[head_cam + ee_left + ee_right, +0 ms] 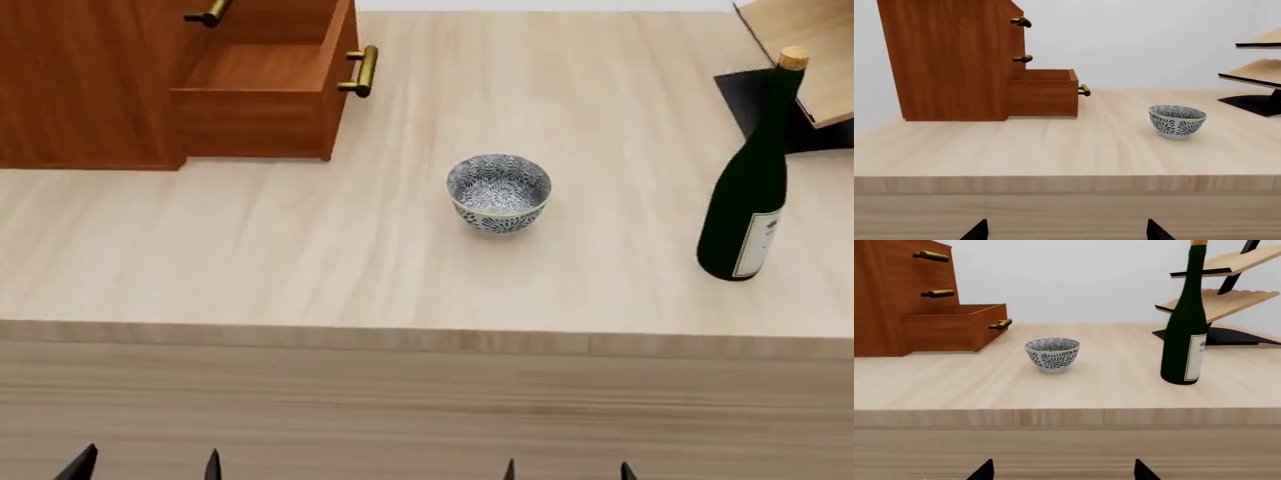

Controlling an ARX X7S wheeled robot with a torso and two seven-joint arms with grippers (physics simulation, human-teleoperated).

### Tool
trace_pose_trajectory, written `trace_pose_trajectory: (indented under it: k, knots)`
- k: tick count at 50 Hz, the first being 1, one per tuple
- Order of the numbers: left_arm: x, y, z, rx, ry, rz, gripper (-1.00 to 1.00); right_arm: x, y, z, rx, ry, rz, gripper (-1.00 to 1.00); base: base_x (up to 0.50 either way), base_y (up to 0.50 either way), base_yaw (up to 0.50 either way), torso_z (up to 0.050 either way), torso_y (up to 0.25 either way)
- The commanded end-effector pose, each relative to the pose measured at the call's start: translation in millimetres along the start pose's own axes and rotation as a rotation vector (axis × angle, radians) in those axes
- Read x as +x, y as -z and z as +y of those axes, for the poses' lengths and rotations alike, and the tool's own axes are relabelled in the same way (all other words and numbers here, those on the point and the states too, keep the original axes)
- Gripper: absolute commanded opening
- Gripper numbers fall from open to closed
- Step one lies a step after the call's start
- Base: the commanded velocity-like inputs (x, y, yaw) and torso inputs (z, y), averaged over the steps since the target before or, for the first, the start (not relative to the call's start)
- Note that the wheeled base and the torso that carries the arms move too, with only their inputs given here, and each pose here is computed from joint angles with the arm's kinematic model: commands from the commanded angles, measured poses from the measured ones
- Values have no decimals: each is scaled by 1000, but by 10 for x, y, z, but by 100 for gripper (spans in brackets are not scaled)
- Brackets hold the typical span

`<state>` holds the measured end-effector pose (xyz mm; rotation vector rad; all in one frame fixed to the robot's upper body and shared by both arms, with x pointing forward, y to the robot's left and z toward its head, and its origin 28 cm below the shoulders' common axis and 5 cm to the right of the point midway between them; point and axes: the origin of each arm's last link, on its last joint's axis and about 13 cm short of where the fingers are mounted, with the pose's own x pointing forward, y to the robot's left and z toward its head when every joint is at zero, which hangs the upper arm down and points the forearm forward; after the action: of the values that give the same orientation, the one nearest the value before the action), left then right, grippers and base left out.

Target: Put the bowl in the bottom drawer of the cabinet.

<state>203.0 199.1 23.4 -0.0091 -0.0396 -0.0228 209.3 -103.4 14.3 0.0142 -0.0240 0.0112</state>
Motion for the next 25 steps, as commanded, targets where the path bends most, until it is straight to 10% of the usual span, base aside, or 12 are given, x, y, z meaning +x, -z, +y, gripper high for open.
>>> trace_pose_trajectory:
  k: [1,25]
  knots:
    - [3,-32,38,-33,-27,16,100,-8,-34,11,-4,-4,9,100,0,0,0,0,0]
    - [-14,-205,50,-45,-37,7,100,9,-251,19,-21,12,7,100,0,0,0,0,0]
